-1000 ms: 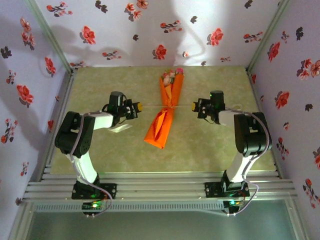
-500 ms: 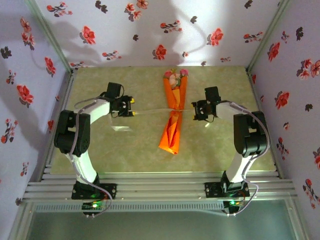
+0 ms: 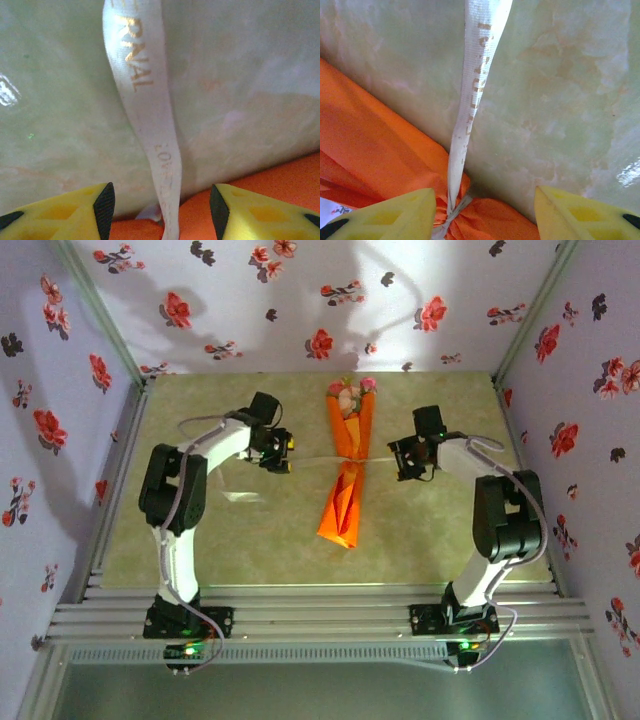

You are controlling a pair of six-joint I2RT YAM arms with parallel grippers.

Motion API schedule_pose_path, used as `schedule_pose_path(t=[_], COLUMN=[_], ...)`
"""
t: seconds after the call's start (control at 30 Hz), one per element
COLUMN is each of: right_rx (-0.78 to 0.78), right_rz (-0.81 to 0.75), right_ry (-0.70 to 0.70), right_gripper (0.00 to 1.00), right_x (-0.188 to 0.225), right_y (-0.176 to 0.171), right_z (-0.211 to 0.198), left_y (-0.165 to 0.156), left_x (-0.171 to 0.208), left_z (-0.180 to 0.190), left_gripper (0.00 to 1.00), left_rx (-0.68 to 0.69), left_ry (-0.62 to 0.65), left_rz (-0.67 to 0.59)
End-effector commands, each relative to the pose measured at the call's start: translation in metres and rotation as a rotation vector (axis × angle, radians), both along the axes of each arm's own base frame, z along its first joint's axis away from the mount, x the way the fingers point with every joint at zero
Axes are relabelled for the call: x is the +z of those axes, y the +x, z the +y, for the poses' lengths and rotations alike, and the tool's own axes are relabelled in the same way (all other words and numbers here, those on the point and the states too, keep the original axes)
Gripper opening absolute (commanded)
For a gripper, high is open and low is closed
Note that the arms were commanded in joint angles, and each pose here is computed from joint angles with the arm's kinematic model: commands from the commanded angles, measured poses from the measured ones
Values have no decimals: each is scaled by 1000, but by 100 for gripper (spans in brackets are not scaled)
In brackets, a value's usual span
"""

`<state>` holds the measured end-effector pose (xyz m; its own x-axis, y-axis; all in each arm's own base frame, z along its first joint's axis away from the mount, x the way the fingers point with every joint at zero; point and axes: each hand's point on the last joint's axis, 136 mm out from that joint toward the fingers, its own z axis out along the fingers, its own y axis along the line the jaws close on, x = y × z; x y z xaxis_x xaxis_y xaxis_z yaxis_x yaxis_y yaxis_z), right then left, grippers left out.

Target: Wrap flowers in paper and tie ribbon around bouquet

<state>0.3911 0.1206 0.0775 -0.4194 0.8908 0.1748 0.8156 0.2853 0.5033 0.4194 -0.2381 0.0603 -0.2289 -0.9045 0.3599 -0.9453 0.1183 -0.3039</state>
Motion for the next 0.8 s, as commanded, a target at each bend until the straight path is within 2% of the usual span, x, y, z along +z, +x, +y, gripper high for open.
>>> schedule_pose_path(t=[0.0, 0.23, 0.5, 0.57, 0.73, 0.77], right_rx=[15, 31, 46, 52, 59, 59], right_rz=[-26, -48, -64, -65, -67, -70], right_ry=[-63, -85, -116, -121, -128, -129], right_gripper=[55, 55, 54, 54, 53, 52], right_x=[14, 23, 32, 33, 34, 35], right_y=[-5, -12, -15, -16, -18, -18], right_z=[-13, -26, -35, -36, -36, -37], left_y=[-17, -13, 3, 9, 17, 18], left_x=[-17, -32, -51, -53, -51, -47], left_z=[19, 33, 17, 14, 7, 6], left_gripper=[54, 55, 52, 44, 4, 0], left_rx=[11, 42, 54, 61, 59, 63], left_ry=[123, 178, 133, 125, 90, 81], left_rz=[129, 161, 165, 151, 126, 114])
